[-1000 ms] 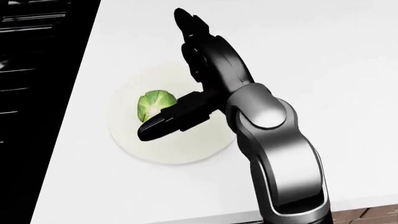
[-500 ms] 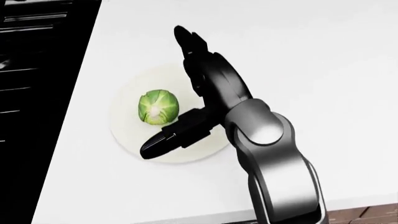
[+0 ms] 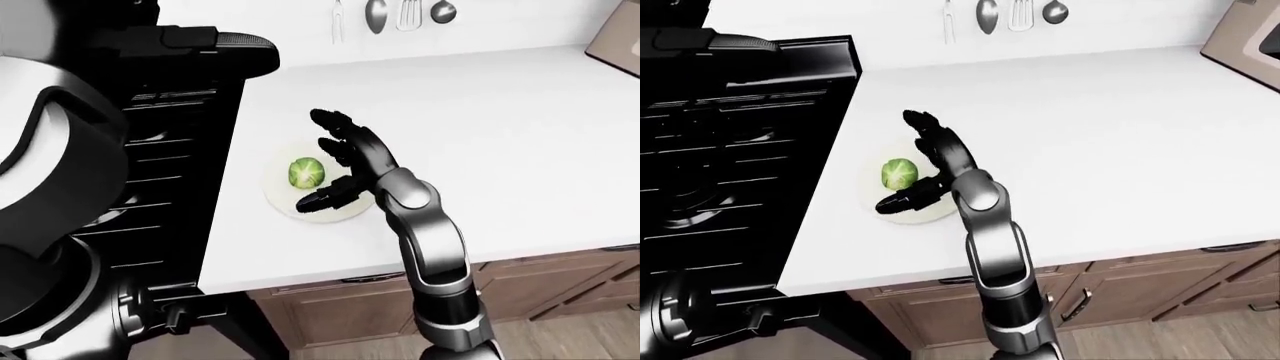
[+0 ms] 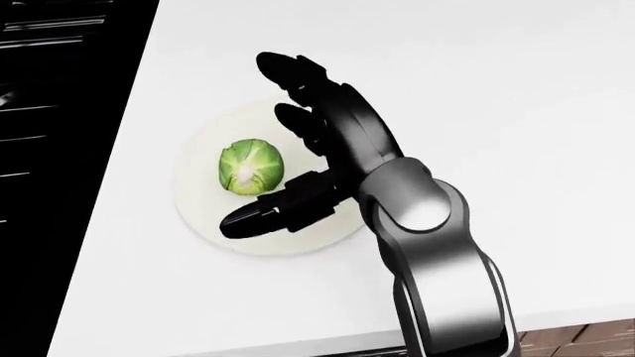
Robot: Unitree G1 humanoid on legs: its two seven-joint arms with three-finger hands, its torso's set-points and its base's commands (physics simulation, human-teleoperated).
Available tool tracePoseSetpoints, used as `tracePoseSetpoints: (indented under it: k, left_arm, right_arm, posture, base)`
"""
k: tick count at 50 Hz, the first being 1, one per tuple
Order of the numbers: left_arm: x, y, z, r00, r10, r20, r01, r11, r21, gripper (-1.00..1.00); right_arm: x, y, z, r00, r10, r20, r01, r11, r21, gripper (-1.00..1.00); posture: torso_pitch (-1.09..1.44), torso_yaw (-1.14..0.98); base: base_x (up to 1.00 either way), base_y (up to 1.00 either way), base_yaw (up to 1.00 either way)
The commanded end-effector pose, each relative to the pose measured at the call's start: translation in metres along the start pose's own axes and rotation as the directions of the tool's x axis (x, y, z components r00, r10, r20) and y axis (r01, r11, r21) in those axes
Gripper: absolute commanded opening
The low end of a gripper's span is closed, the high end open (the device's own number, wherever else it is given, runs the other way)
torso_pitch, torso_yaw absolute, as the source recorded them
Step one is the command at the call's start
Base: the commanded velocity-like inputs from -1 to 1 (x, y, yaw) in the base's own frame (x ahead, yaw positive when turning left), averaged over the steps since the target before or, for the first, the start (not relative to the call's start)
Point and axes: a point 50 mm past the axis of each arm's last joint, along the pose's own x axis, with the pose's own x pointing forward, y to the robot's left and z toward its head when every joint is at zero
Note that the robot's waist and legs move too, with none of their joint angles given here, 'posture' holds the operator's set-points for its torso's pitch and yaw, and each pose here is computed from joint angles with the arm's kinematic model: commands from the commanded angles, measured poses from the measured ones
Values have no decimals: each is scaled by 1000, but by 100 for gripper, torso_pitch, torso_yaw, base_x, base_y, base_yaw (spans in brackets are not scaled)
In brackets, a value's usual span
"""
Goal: Pick the brussel sprout from the plate and place it in the pan.
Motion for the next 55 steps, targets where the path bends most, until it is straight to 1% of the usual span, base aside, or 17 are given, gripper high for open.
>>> tracePoseSetpoints:
  k: [1,11,13,14,17,18,21,25,36,42,43,44,45,47,55]
  left_arm:
    - [-1,3,12,998,18,60,-17,1000,-19,100]
    - [-1,2,11,998,18,60,-17,1000,-17,100]
    - [-2,2,12,998,18,62,-17,1000,-17,100]
    - [-1,2,11,998,18,61,-17,1000,-17,100]
    - [-2,2,12,998,18,62,-17,1000,-17,100]
    - [-2,2,12,998,18,62,-17,1000,-17,100]
    - [-2,2,12,998,17,62,-16,1000,-17,100]
    - [-2,2,12,998,17,62,-16,1000,-16,100]
    - [-1,1,11,998,14,60,-13,1000,-16,100]
    - [-1,1,11,998,13,61,-12,1000,-17,100]
    - [-1,1,11,998,13,61,-12,1000,-17,100]
    - [-2,1,11,998,13,61,-12,1000,-17,100]
    - [-2,1,11,998,12,61,-11,1000,-17,100]
    - [-2,0,11,998,11,61,-10,1000,-16,100]
    - [-1,1,11,998,11,62,-10,1000,-16,100]
  right_arm:
    - [-3,0,19,996,-2,92,4,1000,-23,50]
    - [-3,0,19,996,-2,92,4,1000,-24,53]
    - [-3,0,19,996,-2,91,4,1000,-24,57]
    - [-3,0,19,996,-3,92,5,1000,-25,62]
    - [-3,-1,20,996,-8,94,10,1000,-28,62]
    - [-3,-2,20,995,-23,99,27,999,-43,62]
    - [-2,-3,20,995,-34,98,40,997,-61,56]
    - [-2,-4,19,994,-45,102,54,995,-79,58]
    - [1,-5,16,994,-46,99,54,995,-80,55]
    - [1,-5,15,994,-47,97,55,995,-82,51]
    - [1,-5,15,994,-47,97,55,995,-83,50]
    - [2,-5,14,995,-45,94,53,995,-85,44]
    - [2,-5,13,995,-45,93,53,995,-85,42]
    - [2,-5,14,995,-47,94,55,995,-85,46]
    - [3,-4,12,995,-46,90,54,995,-88,45]
  posture:
    - [0,0]
    - [0,0]
    - [0,0]
    - [0,0]
    - [0,0]
    - [0,0]
    - [0,0]
    - [0,0]
    - [0,0]
    - [0,0]
    - [0,0]
    - [0,0]
    - [0,0]
    - [0,0]
    - [0,0]
  base:
    - [0,0,0]
    - [0,0,0]
    - [0,0,0]
    - [0,0,0]
    - [0,0,0]
    - [0,0,0]
    - [0,0,0]
    - [0,0,0]
    - [0,0,0]
    - [0,0,0]
    - [0,0,0]
    - [0,0,0]
    - [0,0,0]
    - [0,0,0]
    - [0,0,0]
